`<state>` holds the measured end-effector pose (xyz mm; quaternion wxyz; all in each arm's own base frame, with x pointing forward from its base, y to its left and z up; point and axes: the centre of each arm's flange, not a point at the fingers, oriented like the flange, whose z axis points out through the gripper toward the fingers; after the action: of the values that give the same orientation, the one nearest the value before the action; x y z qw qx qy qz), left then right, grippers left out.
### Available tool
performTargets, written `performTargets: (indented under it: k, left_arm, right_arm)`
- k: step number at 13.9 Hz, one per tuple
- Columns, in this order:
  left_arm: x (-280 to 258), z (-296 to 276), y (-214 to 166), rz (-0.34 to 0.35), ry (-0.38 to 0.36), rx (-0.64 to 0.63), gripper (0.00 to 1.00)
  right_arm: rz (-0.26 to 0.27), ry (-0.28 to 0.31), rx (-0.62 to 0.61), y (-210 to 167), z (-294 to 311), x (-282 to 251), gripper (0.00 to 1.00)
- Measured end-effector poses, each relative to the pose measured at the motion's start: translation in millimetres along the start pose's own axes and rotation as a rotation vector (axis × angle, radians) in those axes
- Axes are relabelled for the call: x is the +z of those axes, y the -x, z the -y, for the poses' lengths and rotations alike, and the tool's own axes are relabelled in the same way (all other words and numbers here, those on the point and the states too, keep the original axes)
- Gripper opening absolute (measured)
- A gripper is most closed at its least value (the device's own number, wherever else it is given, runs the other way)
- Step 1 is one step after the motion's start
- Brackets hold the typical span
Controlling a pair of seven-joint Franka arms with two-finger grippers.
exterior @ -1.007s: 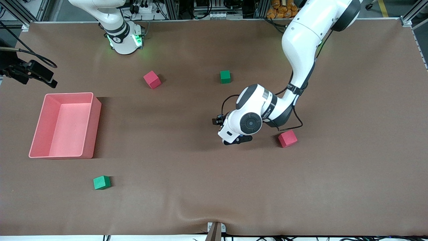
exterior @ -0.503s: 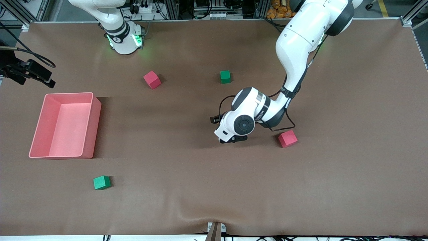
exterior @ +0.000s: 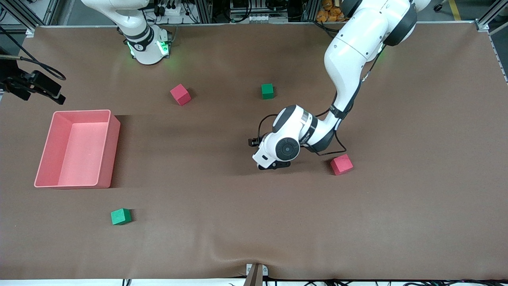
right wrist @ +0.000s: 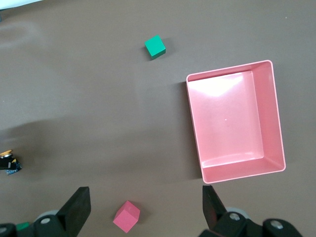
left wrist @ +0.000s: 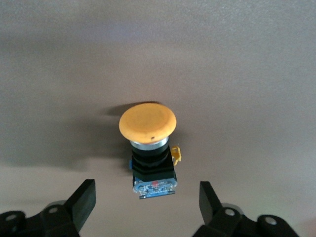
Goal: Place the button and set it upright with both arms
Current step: 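Lower the left gripper over the button and grasp its body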
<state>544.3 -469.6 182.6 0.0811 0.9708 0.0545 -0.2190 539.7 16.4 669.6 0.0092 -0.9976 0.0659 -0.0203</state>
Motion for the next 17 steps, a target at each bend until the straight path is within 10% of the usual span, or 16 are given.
performTargets:
  k: [17]
  left_arm:
    - [14.3,1.3,-12.0,-0.016,0.016,0.025,0.76]
  right_arm:
    - [0.000,0.030,-0.087,-0.1,-3.2,0.3,1.00]
